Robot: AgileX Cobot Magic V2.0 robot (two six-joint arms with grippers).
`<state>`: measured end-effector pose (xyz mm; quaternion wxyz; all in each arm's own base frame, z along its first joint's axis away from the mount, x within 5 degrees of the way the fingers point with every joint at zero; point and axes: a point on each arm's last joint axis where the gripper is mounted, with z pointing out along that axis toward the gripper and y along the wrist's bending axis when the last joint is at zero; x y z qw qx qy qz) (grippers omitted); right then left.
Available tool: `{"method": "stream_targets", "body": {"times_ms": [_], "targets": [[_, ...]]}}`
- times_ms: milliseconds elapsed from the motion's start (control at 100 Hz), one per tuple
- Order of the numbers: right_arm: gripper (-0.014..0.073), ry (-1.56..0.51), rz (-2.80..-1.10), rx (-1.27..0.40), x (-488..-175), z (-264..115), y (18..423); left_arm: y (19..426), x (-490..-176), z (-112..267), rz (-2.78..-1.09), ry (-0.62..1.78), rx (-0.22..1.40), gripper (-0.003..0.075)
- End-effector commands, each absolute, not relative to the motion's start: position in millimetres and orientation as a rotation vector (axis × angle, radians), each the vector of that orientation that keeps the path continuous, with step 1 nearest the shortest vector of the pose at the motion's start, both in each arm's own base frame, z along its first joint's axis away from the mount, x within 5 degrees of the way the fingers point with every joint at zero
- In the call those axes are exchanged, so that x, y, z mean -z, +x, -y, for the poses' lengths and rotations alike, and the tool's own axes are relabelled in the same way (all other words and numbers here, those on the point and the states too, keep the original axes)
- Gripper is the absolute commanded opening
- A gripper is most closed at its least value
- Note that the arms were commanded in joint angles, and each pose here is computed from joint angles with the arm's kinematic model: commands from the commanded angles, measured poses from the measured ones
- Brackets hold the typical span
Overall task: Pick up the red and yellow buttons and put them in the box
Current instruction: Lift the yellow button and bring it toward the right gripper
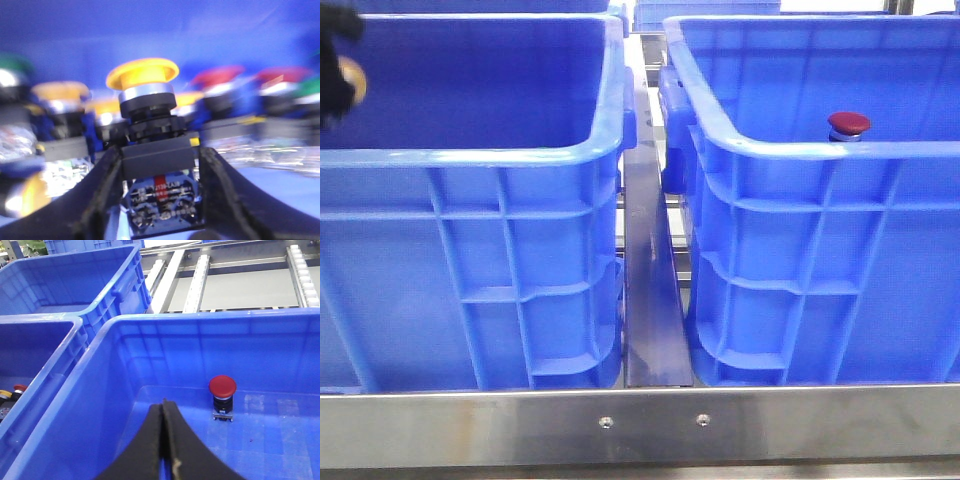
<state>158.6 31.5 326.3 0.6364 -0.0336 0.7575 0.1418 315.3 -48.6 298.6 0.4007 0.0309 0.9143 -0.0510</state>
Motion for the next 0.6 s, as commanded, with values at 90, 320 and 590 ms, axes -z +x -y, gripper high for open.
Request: {"method": "stream_targets", "body": {"times_ms": [90, 320, 590], "targets": [[-0.0069, -0.075, -1.691, -0.313, -337, -30, 157, 271, -349, 70, -2.111, 0.16, 0.221, 0.0007], [-0.0069, -0.086, -1.695, -0.324, -337, -32, 157, 211, -357, 92, -2.01, 0.29, 0.36, 0.0007], [-0.0069, -0.086, -1.695, -0.324, -337, -32, 157, 156, -380, 120, -1.826, 0.462, 0.59, 0.0007]]}}
